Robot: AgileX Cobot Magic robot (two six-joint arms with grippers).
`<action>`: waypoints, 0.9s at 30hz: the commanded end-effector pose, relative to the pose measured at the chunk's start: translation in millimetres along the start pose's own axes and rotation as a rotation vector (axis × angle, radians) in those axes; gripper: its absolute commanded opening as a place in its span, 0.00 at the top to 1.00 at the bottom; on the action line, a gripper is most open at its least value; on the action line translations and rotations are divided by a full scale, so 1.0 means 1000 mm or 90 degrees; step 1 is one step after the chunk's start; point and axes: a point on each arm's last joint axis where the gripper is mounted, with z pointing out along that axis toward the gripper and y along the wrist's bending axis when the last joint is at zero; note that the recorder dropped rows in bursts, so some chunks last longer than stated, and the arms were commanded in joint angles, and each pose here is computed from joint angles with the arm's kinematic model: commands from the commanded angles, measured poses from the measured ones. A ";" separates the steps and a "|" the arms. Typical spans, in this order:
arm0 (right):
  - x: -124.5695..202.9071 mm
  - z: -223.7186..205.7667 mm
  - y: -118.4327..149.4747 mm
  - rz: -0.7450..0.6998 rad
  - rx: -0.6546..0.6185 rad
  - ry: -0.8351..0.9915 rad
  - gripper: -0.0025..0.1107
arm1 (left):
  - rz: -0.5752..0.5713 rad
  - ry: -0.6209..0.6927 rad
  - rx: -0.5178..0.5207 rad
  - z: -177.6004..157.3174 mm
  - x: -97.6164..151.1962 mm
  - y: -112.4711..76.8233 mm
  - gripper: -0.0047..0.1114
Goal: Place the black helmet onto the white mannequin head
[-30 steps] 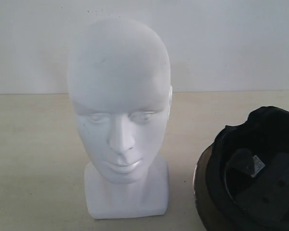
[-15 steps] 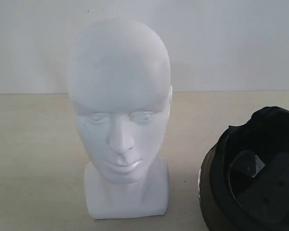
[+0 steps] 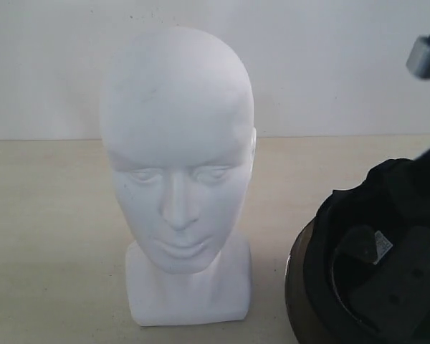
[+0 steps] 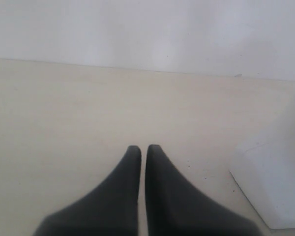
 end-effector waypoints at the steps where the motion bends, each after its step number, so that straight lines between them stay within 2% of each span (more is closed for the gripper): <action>1: 0.029 0.005 -0.009 0.042 0.162 0.076 0.98 | -0.005 -0.002 -0.001 0.000 0.001 0.000 0.92; 3: 0.039 0.002 -0.015 0.057 0.222 0.092 0.98 | -0.005 -0.002 -0.001 0.000 0.001 0.000 0.92; 6: 0.045 0.004 -0.021 0.052 0.258 0.086 0.98 | -0.005 -0.002 -0.001 0.000 0.001 0.000 0.92; 10: 0.050 0.013 -0.024 0.045 0.269 0.109 0.98 | -0.005 -0.002 -0.001 0.000 0.001 0.000 0.92; 16: 0.050 0.016 -0.033 0.046 0.335 0.121 0.98 | -0.005 -0.002 -0.001 0.000 0.001 0.000 0.92; 27: 0.045 0.036 -0.039 0.014 0.367 0.159 0.98 | -0.005 -0.002 -0.001 0.000 0.001 0.000 0.92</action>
